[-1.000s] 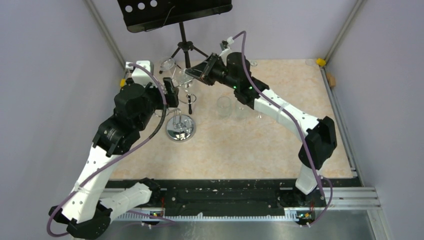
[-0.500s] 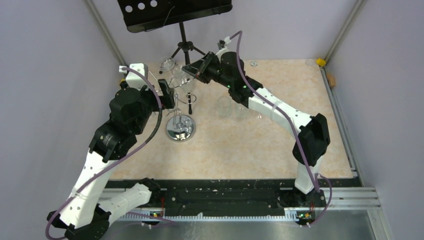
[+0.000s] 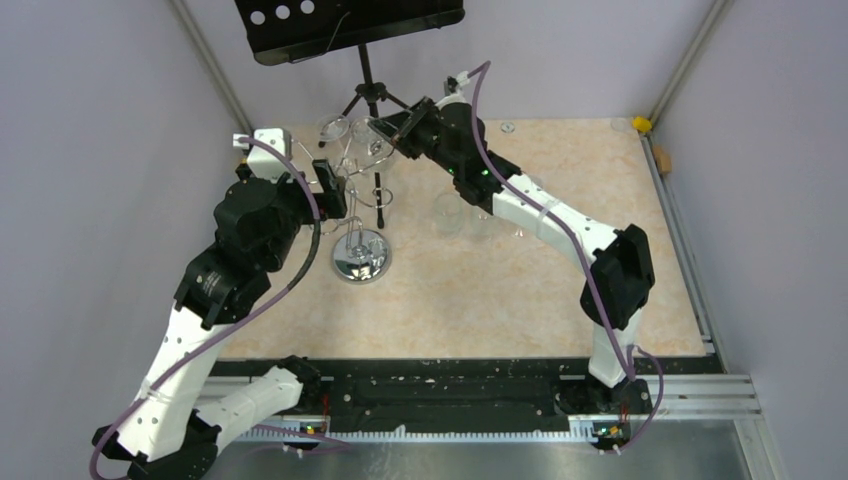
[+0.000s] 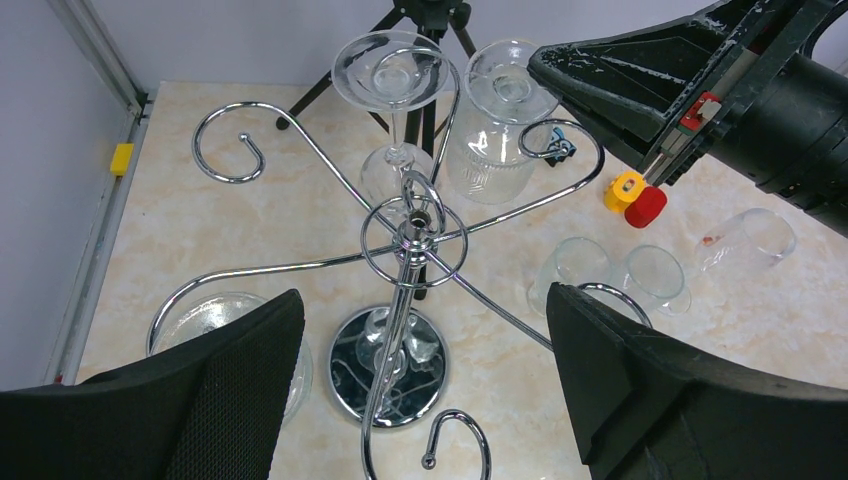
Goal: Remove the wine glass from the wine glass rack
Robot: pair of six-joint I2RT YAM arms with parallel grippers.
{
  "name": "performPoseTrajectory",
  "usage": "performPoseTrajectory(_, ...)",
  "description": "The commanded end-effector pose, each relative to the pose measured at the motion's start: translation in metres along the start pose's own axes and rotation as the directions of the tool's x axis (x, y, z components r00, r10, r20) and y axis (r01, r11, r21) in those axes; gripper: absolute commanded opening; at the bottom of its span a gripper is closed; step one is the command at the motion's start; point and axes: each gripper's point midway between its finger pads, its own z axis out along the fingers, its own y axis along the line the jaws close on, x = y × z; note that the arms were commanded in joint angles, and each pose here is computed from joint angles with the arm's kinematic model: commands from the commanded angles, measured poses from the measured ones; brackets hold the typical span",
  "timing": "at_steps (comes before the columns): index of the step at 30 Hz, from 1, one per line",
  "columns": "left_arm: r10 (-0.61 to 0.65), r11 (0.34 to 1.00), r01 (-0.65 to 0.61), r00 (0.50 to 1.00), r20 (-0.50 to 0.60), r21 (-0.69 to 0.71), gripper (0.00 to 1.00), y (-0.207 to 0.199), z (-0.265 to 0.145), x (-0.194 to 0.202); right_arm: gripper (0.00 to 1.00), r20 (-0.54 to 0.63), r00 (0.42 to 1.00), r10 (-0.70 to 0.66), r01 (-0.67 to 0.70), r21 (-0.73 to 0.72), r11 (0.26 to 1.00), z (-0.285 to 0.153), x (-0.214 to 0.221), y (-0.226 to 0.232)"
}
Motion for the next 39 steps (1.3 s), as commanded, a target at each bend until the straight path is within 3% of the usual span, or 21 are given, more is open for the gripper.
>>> performPoseTrajectory(1,-0.027,1.000,0.027,0.999,0.038,0.009,0.94,-0.001,-0.001,-0.009,0.00,0.155,0.988,0.015,0.006,-0.130,0.991,-0.011,-0.034,0.052)
performPoseTrajectory(6,-0.048,0.999,0.048,0.998,0.031,0.023,0.94,-0.004,-0.005,-0.012,0.00,0.243,0.969,-0.041,0.078,-0.141,0.987,-0.021,-0.057,0.067)
performPoseTrajectory(15,-0.092,0.979,0.082,0.995,0.041,0.188,0.94,-0.030,-0.021,-0.025,0.00,0.322,0.944,-0.072,0.120,-0.130,0.984,-0.051,-0.100,0.071)
performPoseTrajectory(24,-0.084,0.885,0.077,0.996,-0.006,0.459,0.91,-0.086,-0.023,-0.023,0.00,0.339,0.939,-0.066,0.123,-0.150,0.981,-0.114,-0.114,0.084)
performPoseTrajectory(28,-0.058,0.750,0.040,0.998,0.006,0.660,0.91,-0.127,-0.027,-0.016,0.00,0.334,0.942,-0.045,0.103,-0.158,0.982,-0.156,-0.118,0.094)
performPoseTrajectory(32,-0.171,0.654,0.159,0.983,-0.060,0.740,0.89,-0.154,-0.024,-0.021,0.00,0.373,0.928,-0.009,0.106,-0.238,0.966,-0.202,-0.124,0.111)
performPoseTrajectory(39,-0.501,0.426,0.425,0.846,-0.182,0.799,0.85,-0.184,-0.018,-0.064,0.00,0.409,0.912,0.010,0.144,-0.343,0.928,-0.263,-0.128,0.144)
